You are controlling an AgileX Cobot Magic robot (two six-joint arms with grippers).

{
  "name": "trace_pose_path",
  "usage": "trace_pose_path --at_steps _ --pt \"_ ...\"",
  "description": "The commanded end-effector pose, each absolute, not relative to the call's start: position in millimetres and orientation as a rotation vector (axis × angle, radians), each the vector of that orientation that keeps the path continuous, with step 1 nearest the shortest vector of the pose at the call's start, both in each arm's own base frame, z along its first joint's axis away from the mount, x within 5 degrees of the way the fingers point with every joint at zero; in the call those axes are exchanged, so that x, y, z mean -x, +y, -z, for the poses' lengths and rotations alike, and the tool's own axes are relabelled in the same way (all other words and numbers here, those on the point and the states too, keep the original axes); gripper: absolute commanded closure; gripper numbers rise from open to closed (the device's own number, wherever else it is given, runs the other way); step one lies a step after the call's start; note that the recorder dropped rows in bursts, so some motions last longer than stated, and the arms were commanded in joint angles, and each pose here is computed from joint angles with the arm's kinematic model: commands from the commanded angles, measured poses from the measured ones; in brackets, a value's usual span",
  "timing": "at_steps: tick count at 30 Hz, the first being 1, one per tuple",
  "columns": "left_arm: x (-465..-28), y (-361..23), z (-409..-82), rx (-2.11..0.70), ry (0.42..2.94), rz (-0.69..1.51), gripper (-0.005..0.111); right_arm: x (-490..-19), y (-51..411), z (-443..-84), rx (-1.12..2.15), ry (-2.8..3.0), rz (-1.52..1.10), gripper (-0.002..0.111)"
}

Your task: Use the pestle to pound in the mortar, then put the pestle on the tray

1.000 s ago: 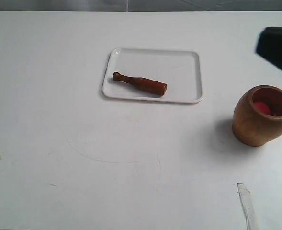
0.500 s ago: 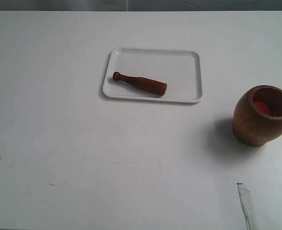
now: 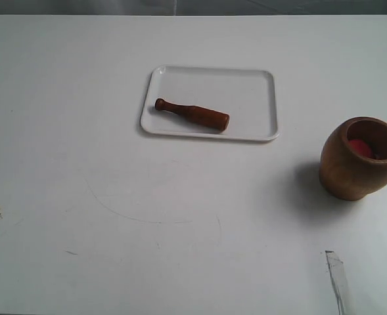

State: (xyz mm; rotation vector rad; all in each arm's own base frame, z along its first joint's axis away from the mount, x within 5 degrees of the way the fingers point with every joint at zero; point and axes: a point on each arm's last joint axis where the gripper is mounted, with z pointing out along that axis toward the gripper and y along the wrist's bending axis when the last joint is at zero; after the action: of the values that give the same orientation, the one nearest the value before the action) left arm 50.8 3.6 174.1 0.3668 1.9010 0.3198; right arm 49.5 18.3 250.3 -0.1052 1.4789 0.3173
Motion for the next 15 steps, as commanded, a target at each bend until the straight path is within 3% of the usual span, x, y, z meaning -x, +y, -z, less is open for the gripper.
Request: trace_pose_path --at_steps 1,15 --pt "-50.9 2.9 -174.2 -0.361 1.897 -0.302 0.107 -52.0 17.2 -239.7 0.092 1.506 -0.299 0.108" --pt "-50.9 2.9 -174.2 -0.361 1.897 -0.302 0.107 -59.2 7.6 -203.8 0.126 1.597 -0.082 0.108"
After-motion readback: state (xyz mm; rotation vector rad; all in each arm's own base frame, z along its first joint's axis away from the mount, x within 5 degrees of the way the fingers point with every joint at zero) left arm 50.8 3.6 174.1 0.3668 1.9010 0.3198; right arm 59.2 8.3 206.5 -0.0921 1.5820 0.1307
